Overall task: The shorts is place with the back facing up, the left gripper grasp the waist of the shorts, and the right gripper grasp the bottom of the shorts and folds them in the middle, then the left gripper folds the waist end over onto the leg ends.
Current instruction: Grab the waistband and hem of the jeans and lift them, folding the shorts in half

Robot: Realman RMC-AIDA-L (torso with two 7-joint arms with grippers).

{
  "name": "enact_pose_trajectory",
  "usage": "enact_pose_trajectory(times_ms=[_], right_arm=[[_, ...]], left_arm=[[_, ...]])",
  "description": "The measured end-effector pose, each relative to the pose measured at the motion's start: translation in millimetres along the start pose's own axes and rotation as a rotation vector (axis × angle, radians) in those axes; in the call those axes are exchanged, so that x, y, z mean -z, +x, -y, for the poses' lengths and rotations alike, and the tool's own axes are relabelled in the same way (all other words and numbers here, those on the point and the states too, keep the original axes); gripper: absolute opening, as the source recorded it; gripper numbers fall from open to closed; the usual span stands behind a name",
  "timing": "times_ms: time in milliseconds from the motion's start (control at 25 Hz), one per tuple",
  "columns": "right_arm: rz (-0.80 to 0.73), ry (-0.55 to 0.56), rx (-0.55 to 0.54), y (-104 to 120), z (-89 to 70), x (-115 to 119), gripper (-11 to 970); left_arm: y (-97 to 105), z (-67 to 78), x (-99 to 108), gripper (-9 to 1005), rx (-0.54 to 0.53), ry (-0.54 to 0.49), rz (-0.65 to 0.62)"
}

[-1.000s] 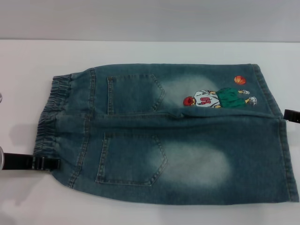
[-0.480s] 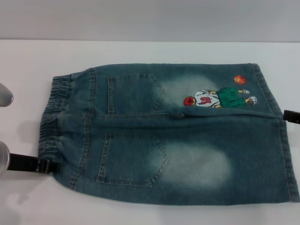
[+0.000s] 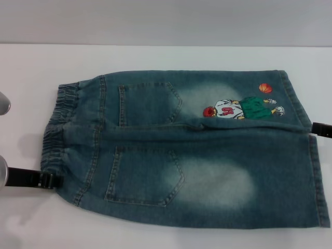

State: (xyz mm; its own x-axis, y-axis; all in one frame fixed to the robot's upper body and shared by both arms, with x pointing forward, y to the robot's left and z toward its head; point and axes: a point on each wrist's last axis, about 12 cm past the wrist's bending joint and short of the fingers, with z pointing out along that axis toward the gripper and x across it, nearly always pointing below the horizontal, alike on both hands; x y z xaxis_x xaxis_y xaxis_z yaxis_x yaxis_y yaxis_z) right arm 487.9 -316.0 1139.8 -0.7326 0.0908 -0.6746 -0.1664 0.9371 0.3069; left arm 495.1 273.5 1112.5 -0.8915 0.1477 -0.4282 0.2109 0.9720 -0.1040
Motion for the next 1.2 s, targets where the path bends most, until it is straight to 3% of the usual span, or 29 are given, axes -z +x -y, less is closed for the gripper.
enact_pose_trajectory(times_ms=[1200], right_arm=[[-0.078,-0.004,0.005,6.4,-0.5,5.5,712]], left_arm=[[-9.4,10.3,7.8,231,0.013,0.017,0.061]])
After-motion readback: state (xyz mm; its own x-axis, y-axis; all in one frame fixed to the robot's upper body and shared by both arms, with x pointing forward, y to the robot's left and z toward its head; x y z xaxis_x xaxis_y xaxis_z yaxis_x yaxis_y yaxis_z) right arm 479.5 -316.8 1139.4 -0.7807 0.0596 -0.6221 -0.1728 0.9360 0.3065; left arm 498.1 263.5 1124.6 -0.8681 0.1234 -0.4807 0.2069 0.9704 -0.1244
